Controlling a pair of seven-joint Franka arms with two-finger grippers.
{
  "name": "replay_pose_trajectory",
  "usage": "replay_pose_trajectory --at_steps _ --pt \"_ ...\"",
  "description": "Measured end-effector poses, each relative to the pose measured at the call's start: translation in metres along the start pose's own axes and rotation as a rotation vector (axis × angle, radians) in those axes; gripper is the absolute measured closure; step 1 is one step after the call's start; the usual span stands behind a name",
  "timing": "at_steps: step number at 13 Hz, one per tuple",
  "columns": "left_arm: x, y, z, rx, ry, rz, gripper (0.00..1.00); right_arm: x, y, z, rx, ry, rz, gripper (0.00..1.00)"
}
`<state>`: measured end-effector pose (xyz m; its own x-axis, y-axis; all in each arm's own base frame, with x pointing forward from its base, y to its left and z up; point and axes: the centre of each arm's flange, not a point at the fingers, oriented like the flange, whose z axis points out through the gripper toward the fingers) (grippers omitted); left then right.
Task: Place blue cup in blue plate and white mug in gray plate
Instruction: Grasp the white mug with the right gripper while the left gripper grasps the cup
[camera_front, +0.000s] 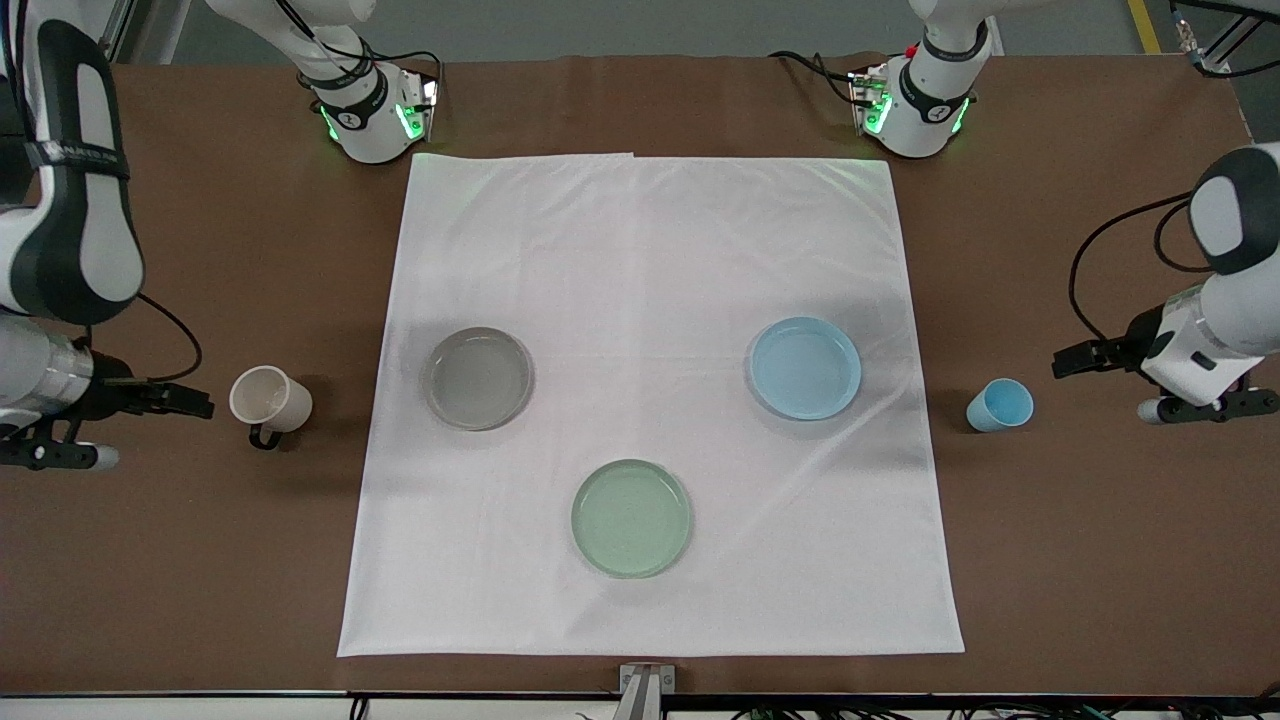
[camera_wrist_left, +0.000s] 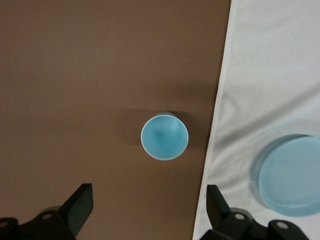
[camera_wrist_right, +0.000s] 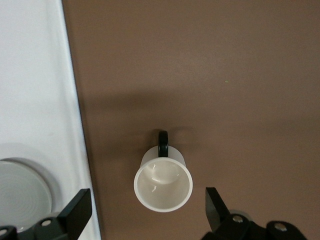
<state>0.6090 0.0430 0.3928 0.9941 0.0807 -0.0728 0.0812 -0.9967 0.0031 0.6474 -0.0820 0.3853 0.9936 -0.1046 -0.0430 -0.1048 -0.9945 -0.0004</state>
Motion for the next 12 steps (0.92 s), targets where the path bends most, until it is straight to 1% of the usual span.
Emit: replay_pose_trajectory --at_steps 2,3,4,5,6,7,8,10,11,12 --pt "0.005 0.001 0.045 -0.006 -0.003 0.002 0.0 -0.002 0.002 0.049 -0.002 -0.012 0.056 0.0" --pt "0.008 0.001 0.061 -0.007 -0.004 0.003 0.04 -0.001 0.005 0.069 -0.001 -0.022 0.073 0.0" --pt "0.012 -0.001 0.074 -0.008 -0.004 0.001 0.04 0.0 0.009 0.086 0.001 -0.029 0.086 0.01" --pt "0.015 -0.004 0.086 -0.01 -0.004 -0.003 0.11 0.001 0.013 0.101 0.002 -0.039 0.096 0.03" --pt "0.017 -0.006 0.096 -0.011 -0.002 -0.006 0.11 0.002 0.017 0.113 0.004 -0.047 0.104 0.04" --pt "0.019 -0.007 0.104 -0.013 -0.003 -0.008 0.19 0.002 0.019 0.123 0.004 -0.052 0.109 0.04" --pt "0.019 -0.007 0.111 -0.013 -0.011 -0.009 0.25 0.002 0.019 0.13 0.004 -0.057 0.11 0.07" --pt "0.019 -0.01 0.123 -0.004 -0.028 -0.004 0.27 0.003 0.017 0.14 0.004 -0.06 0.108 0.07" --pt "0.018 -0.013 0.126 0.002 -0.034 -0.004 0.28 0.003 0.017 0.145 0.004 -0.064 0.107 0.12" --pt "0.017 -0.017 0.13 0.005 -0.04 -0.006 0.28 0.003 0.017 0.149 0.004 -0.07 0.107 0.12"
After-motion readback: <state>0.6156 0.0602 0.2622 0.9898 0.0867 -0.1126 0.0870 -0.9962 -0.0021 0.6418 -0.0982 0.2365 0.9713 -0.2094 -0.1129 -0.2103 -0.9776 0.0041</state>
